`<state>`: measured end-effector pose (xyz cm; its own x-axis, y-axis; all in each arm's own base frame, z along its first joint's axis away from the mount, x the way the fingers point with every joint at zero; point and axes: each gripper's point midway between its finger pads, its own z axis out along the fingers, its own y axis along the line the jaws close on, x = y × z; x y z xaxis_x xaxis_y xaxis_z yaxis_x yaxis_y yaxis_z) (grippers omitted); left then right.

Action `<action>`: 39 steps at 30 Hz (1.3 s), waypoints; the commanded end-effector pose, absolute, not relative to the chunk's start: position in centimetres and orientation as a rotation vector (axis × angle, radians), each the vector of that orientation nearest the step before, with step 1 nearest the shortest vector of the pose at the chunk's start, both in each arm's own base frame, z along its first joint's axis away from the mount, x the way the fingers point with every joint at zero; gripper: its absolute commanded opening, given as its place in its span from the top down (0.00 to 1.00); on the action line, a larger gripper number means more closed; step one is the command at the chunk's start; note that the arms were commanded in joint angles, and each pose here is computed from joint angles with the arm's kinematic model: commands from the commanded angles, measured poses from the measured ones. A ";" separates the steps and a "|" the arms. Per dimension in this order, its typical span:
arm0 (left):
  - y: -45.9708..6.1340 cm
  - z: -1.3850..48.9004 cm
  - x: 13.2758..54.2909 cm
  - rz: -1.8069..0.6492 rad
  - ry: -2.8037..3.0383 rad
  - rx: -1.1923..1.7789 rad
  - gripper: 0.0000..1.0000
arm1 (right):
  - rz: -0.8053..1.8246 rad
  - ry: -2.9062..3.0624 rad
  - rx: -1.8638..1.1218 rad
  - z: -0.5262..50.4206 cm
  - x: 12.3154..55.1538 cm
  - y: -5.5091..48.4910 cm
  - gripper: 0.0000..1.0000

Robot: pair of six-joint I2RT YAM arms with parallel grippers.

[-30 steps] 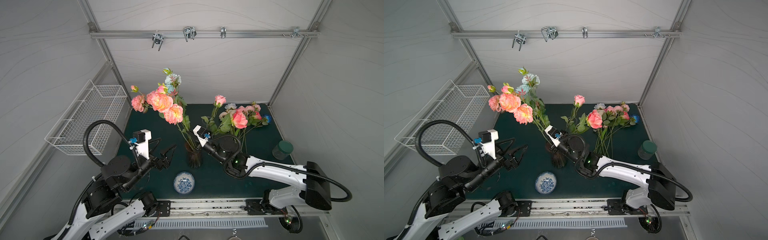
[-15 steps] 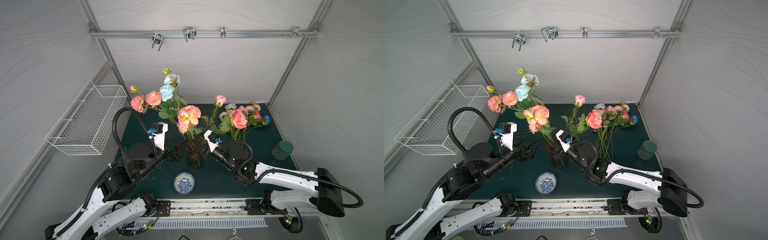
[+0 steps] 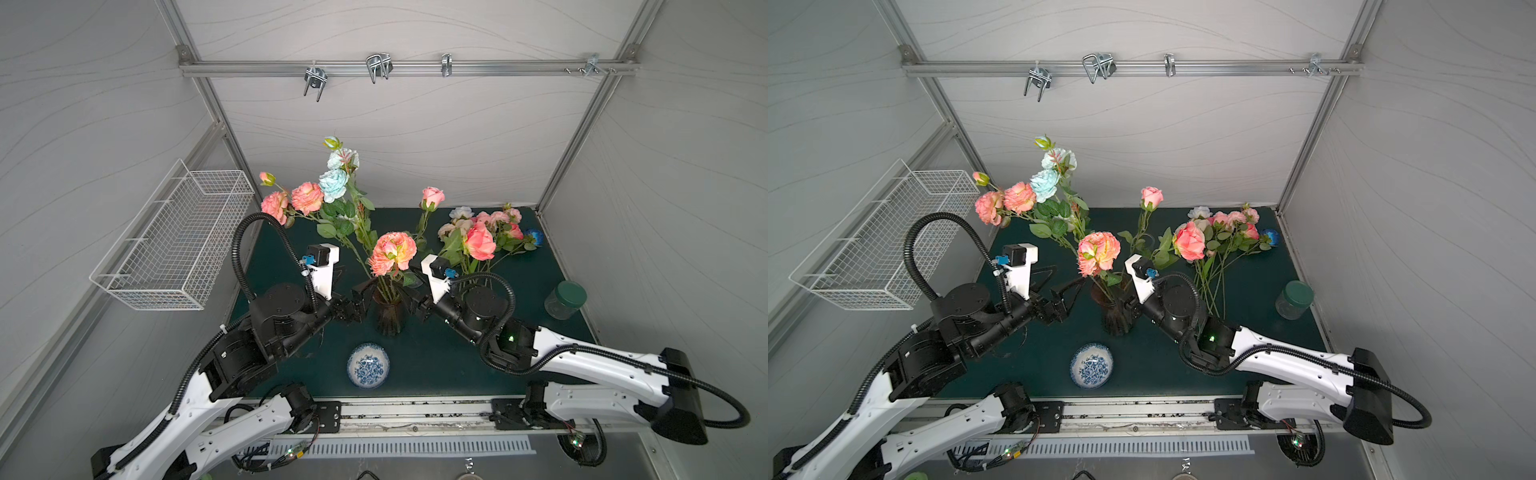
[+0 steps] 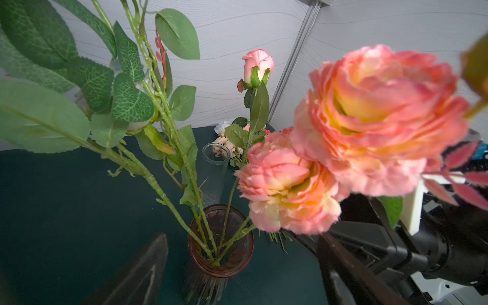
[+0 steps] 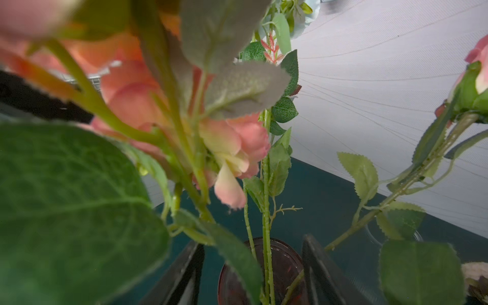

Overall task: Arrange flowers in a vase
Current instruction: Place the flower in the vase, then pick up the flower from the flowers.

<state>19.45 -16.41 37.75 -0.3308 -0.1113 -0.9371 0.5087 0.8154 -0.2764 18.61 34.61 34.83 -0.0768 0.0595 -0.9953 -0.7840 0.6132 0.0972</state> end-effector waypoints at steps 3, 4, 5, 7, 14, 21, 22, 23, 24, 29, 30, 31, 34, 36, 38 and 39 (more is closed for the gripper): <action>-16.6 40.5 18.5 -0.756 1.730 0.289 0.11 | 0.783 1.625 -0.583 34.7 18.4 33.7 0.42; -16.8 40.6 18.3 -0.772 1.731 0.295 0.12 | 0.783 1.623 -0.586 34.7 18.2 33.7 0.42; -17.0 40.6 18.0 -0.793 1.730 0.302 0.15 | 0.774 1.631 -0.582 34.6 18.3 33.6 0.43; -17.2 40.8 17.8 -0.821 1.729 0.303 0.22 | 0.758 1.674 -0.577 34.2 18.4 33.6 0.46; -15.9 40.7 18.2 -0.771 1.726 0.246 0.15 | 0.883 1.697 -0.654 34.7 15.5 32.9 0.42; -15.9 40.4 18.1 -0.768 1.723 0.258 0.14 | 1.033 1.773 -0.933 34.3 10.1 30.9 0.39; -15.9 40.5 18.1 -0.767 1.720 0.259 0.14 | 1.049 1.784 -0.965 34.5 9.3 30.2 0.38; -15.8 40.5 18.0 -0.765 1.717 0.259 0.14 | 1.058 1.803 -0.986 34.3 8.7 29.5 0.39; -15.7 40.6 18.0 -0.764 1.712 0.259 0.14 | 1.063 1.827 -1.006 33.9 8.2 28.8 0.40; -15.4 40.6 17.8 -0.755 1.703 0.263 0.10 | 1.047 1.947 -1.079 29.8 6.3 25.6 0.52; -15.3 40.6 17.8 -0.753 1.703 0.264 0.09 | 1.036 1.981 -1.070 28.8 6.3 25.3 0.52; -15.2 40.7 17.8 -0.749 1.701 0.262 0.08 | 1.019 2.016 -1.071 27.5 6.2 25.0 0.52; -14.7 41.0 17.6 -0.739 1.689 0.255 0.06 | 0.962 2.137 -1.058 23.8 6.2 24.3 0.52; -14.4 41.3 17.4 -0.740 1.676 0.252 0.05 | 0.925 2.200 -1.027 21.7 6.4 23.7 0.50; -14.0 41.5 17.1 -0.743 1.665 0.250 0.05 | 0.850 2.247 -0.949 20.0 7.5 22.8 0.50; -13.9 41.6 17.0 -0.744 1.662 0.251 0.05 | 0.802 2.275 -0.901 19.2 8.2 22.1 0.51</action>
